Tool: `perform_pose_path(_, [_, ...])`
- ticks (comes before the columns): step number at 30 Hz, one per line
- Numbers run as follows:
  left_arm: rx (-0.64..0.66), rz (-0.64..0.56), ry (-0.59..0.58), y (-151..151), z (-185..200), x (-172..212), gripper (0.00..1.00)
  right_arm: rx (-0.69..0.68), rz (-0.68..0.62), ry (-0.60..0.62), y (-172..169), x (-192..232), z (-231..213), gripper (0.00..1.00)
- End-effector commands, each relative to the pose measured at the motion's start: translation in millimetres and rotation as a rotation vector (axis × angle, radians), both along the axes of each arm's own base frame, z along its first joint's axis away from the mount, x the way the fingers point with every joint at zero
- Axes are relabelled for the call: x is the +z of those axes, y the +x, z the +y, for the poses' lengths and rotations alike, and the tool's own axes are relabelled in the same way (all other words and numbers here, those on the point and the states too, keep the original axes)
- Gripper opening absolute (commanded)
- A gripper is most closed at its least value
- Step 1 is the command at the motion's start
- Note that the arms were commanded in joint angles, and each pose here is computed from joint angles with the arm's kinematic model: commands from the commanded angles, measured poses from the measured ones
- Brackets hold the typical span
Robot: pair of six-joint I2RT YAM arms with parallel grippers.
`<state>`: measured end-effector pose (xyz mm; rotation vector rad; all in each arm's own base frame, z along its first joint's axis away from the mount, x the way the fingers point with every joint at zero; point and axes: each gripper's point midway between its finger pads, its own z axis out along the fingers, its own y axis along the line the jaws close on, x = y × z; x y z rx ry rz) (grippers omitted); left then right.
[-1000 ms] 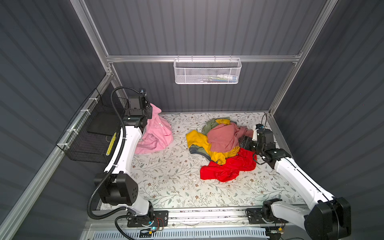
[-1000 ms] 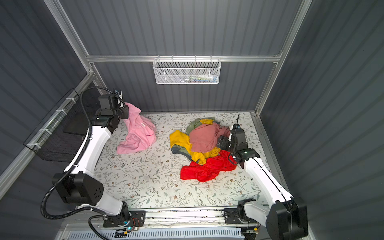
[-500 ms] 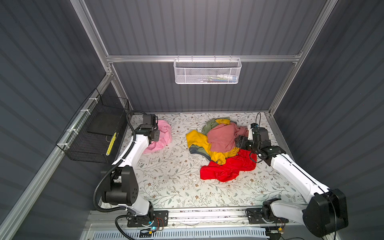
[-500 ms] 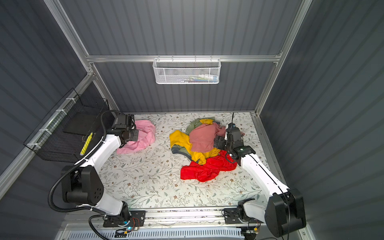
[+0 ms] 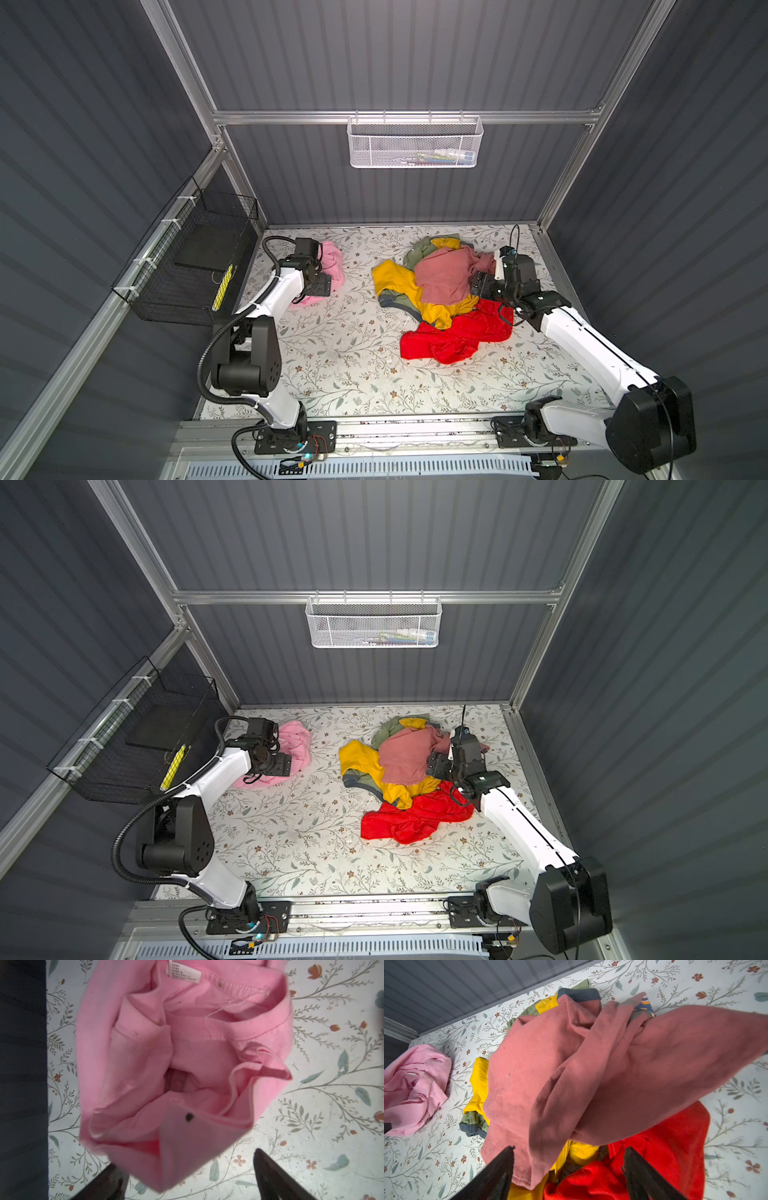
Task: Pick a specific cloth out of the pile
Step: 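Press the pink shirt onto the table and open the left gripper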
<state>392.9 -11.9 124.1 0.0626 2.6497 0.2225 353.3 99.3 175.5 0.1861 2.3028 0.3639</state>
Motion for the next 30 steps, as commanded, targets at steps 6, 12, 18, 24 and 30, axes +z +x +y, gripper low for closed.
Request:
perform_pose_path(6, [-0.028,-0.128,-0.027,5.3,-9.6,58.4,1.00,0.009,-0.016,-0.022,5.5,11.2,0.7,0.82])
perform_pose_path(12, [-0.057,-0.022,-0.036,28.2,-19.9,23.6,1.00,0.008,-0.017,-0.026,5.0,13.0,0.0,0.82])
perform_pose_path(18, [-0.037,0.115,-0.044,43.3,-25.0,-30.0,1.00,-0.006,-0.013,-0.040,1.0,15.2,-4.6,0.82])
perform_pose_path(24, [0.009,0.219,-0.048,38.6,-26.2,-84.3,1.00,-0.028,-0.012,-0.066,-5.1,16.2,-12.2,0.84])
perform_pose_path(30, [-0.007,0.229,-0.072,48.2,-32.5,-109.0,0.91,-0.038,-0.019,-0.079,-5.2,20.9,-15.7,0.86])
